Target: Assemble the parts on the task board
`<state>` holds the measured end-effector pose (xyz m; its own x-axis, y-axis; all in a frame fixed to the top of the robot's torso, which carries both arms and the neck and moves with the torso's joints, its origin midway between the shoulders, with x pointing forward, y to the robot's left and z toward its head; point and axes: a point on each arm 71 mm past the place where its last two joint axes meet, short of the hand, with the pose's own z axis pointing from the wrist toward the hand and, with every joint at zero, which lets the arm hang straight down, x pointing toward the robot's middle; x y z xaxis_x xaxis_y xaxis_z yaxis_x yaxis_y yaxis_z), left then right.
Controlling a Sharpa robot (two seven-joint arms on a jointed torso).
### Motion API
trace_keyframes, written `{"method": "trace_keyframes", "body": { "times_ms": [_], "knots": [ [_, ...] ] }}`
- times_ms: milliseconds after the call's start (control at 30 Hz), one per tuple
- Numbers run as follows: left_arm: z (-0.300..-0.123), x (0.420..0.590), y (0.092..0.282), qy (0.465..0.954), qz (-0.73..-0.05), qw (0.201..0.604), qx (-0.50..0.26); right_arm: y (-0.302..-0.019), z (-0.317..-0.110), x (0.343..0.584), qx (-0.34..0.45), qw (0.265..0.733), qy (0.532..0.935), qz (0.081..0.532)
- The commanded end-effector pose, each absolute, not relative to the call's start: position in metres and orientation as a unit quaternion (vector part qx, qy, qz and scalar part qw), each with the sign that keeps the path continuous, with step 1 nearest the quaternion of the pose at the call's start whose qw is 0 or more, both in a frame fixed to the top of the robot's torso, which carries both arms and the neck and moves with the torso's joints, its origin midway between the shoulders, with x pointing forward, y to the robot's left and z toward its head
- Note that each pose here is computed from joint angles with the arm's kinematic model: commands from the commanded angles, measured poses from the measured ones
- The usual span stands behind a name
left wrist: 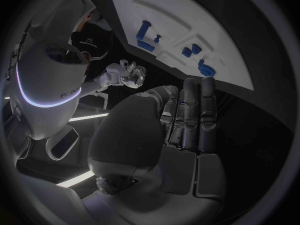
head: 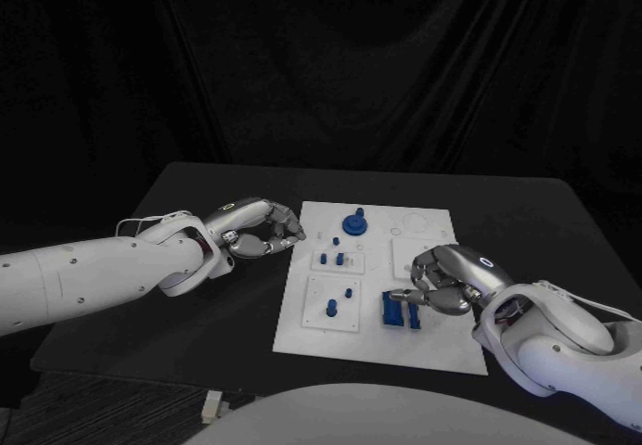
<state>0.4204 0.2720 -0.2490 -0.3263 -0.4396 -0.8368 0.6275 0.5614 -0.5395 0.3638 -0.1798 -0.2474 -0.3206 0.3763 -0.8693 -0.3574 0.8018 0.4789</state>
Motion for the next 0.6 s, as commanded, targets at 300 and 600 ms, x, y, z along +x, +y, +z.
{"method": "trace_keyframes", "body": {
  "times_ms": [300, 600],
  "knots": [
    [-0.207, 0.423, 0.27, 0.573, -0.562, 0.594, -0.055, -0.209, -0.17, 0.403, 0.151, 0.635, 0.594, 0.469],
    [-0.206, 0.435, 0.263, 0.561, -0.632, 0.511, -0.154, -0.223, -0.17, 0.42, 0.22, 0.576, 0.586, 0.526]
  ]
}}
